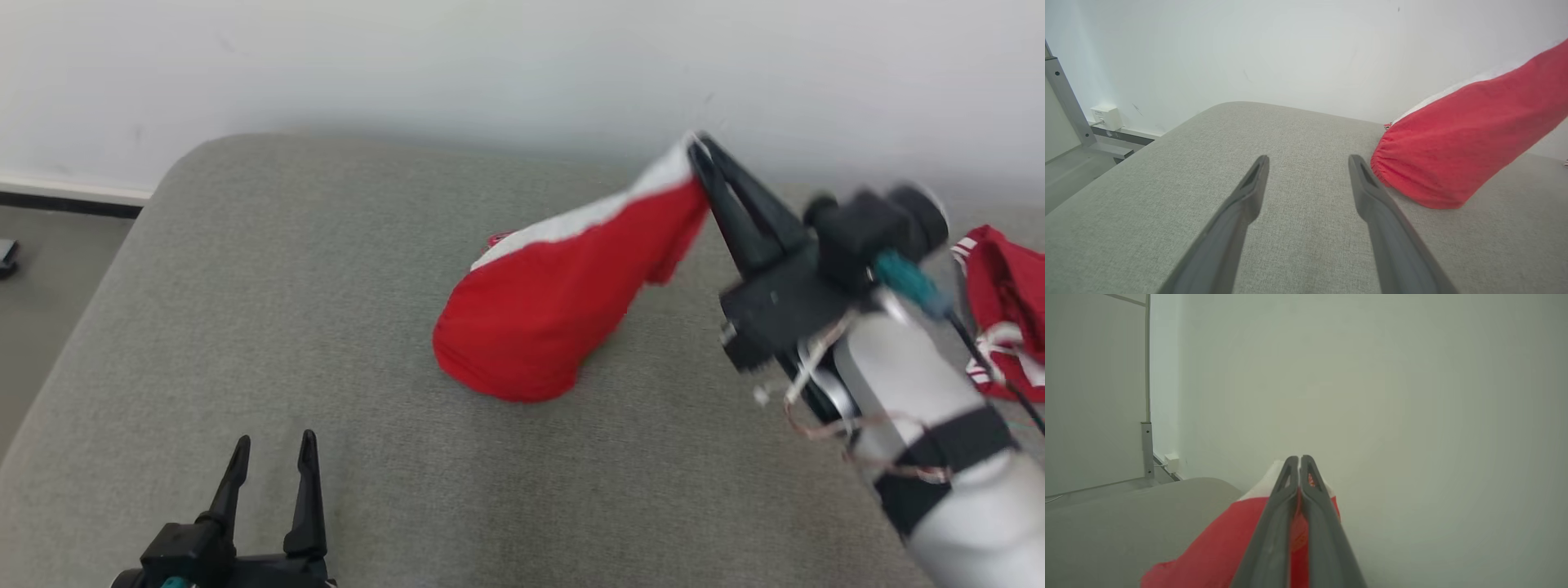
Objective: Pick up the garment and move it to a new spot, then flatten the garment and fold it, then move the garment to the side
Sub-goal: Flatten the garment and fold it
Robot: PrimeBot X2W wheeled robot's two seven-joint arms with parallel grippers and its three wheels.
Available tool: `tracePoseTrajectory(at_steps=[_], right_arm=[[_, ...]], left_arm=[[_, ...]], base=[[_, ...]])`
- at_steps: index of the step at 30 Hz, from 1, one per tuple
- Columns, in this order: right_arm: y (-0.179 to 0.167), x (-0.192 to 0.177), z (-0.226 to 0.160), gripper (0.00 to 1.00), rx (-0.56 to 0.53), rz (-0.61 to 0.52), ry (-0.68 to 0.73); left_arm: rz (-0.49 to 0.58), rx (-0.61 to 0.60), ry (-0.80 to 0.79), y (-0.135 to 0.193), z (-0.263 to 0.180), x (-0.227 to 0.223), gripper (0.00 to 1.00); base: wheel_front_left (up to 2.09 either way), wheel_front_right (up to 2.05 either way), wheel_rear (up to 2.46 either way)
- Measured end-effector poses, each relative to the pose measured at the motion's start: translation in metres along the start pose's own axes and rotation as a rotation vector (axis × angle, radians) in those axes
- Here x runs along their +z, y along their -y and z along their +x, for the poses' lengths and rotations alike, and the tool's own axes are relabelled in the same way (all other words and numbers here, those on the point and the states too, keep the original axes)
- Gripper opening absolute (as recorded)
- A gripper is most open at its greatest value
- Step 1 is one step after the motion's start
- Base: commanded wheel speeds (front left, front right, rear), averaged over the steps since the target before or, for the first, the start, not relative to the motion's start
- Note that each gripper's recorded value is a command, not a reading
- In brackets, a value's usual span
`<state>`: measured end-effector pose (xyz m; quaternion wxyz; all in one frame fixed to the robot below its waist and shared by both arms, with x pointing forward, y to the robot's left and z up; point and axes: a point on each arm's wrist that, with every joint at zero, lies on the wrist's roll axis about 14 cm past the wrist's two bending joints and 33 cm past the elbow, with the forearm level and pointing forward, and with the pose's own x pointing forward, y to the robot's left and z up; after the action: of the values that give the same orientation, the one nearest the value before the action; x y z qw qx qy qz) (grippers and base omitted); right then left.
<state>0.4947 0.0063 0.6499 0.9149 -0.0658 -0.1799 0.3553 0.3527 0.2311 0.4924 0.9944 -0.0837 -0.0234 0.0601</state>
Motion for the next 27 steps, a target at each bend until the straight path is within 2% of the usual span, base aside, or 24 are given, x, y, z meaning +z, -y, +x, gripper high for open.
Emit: tracePoseTrajectory(at_steps=[8, 15, 16, 17, 21, 27], right_arm=[[0.012, -0.069, -0.109, 0.00, -0.188, 0.147, -0.167], [0.024, -0.101, -0.180, 0.00, -0.378, 0.225, -0.264], [0.024, -0.108, -0.194, 0.27, -0.420, 0.245, -0.287], [0.025, -0.111, -0.199, 1.00, -0.442, 0.256, -0.293], [0.027, -0.119, -0.217, 1.00, -0.509, 0.282, -0.317], [0.035, -0.108, -0.227, 1.00, -0.582, 0.283, -0.278]], left_arm=[[0.004, -0.059, 0.001, 0.019, 0.010, -0.001, 1.00], [0.011, -0.094, -0.005, 0.030, 0.016, -0.004, 1.00], [0.010, -0.099, -0.006, 0.032, 0.017, -0.004, 1.00], [0.011, -0.101, -0.007, 0.033, 0.018, -0.005, 1.00], [0.014, -0.110, -0.006, 0.035, 0.018, -0.005, 1.00], [0.016, -0.117, -0.002, 0.037, 0.017, -0.003, 1.00]], base=[[0.00, 0.00, 0.00], [0.00, 0.00, 0.00], [0.00, 0.00, 0.00], [0.00, 0.00, 0.00], [0.00, 0.00, 0.00], [0.00, 0.00, 0.00]])
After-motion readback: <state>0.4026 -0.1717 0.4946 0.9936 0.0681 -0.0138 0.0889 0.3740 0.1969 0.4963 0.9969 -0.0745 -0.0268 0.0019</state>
